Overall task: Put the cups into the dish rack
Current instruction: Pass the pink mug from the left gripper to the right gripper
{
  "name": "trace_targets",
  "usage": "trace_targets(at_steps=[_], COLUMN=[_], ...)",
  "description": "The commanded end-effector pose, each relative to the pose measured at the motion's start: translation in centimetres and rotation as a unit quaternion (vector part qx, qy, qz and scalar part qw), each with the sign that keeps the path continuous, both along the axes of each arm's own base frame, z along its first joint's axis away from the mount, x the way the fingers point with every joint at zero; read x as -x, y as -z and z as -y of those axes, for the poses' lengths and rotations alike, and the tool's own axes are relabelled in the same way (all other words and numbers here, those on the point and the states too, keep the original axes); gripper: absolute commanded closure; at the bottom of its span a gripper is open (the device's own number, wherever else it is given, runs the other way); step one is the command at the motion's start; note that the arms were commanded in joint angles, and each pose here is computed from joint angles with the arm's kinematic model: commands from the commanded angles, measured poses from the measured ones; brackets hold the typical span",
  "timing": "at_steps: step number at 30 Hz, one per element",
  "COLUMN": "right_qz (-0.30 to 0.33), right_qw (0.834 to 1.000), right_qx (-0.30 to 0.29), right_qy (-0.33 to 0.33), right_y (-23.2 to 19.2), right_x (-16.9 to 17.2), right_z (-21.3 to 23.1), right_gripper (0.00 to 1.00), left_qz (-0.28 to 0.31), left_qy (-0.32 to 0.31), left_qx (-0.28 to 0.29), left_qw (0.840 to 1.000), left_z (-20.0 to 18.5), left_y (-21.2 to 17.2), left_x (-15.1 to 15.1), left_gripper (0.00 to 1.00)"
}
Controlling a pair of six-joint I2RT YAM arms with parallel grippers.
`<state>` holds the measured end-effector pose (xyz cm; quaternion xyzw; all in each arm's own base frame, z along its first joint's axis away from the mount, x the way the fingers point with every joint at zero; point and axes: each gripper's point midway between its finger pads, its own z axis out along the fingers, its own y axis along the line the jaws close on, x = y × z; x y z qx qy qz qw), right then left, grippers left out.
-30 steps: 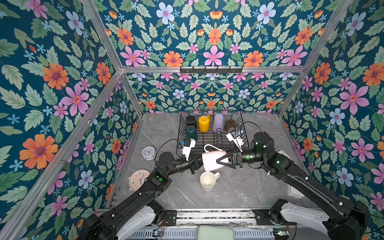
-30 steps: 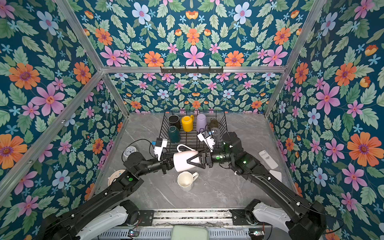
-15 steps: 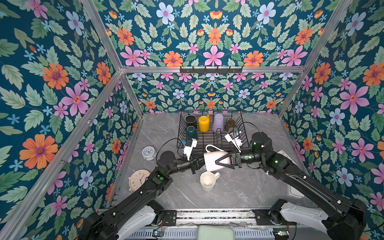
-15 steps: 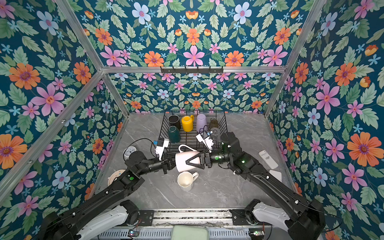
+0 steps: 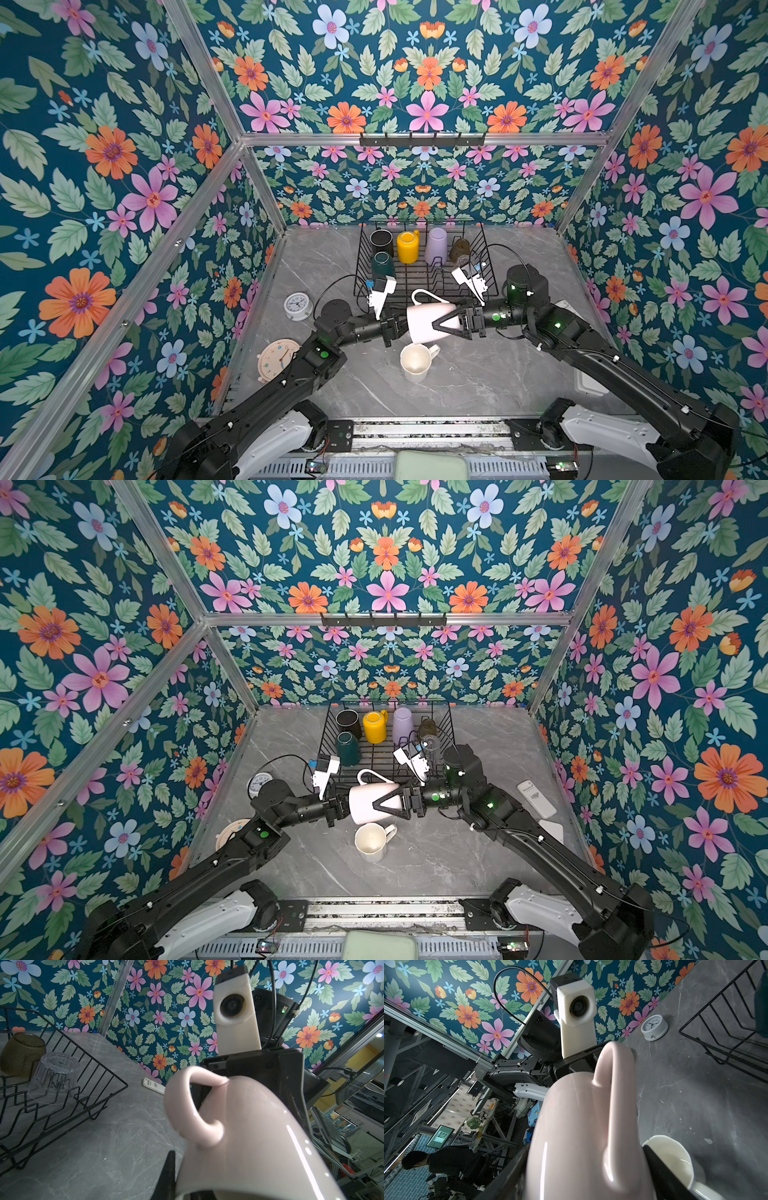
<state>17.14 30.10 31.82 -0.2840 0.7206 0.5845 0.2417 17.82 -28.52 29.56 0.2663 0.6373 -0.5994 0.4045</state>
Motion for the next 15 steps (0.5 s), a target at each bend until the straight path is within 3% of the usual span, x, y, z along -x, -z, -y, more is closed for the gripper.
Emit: trace_targets(at_steps=[1, 10, 12, 15], right_qz=[0.016, 0.041, 0.045, 0.051], right_qw=[0.999, 0.996, 0.996, 0.996], right_qx=[0.022, 0.013, 0.011, 0.006], right_qy=[0.035, 0.072, 0.075, 0.078], right_y=[0.9, -1.1, -1.6, -2.2], right_x=[-1.1, -1.8, -1.9, -1.9], right_z=[0.2, 0.9, 0.9, 1.0], right_gripper=[1.00, 1.00, 1.00, 1.00], left_qz=[0.020, 0.014, 0.013, 0.012], left_qy=[-0.009, -0.030, -0.034, -0.036], left_qx=[0.030, 0.023, 0.022, 0.021], left_qw=[0.999, 0.999, 0.999, 0.999], left_z=[-0.1, -0.4, -0.5, -0.5], left_y=[-2.2, -1.7, -1.7, -1.6], left_x=[-0.2, -1.0, -1.1, -1.3], left_gripper=[1.00, 0.81, 0.70, 0.43])
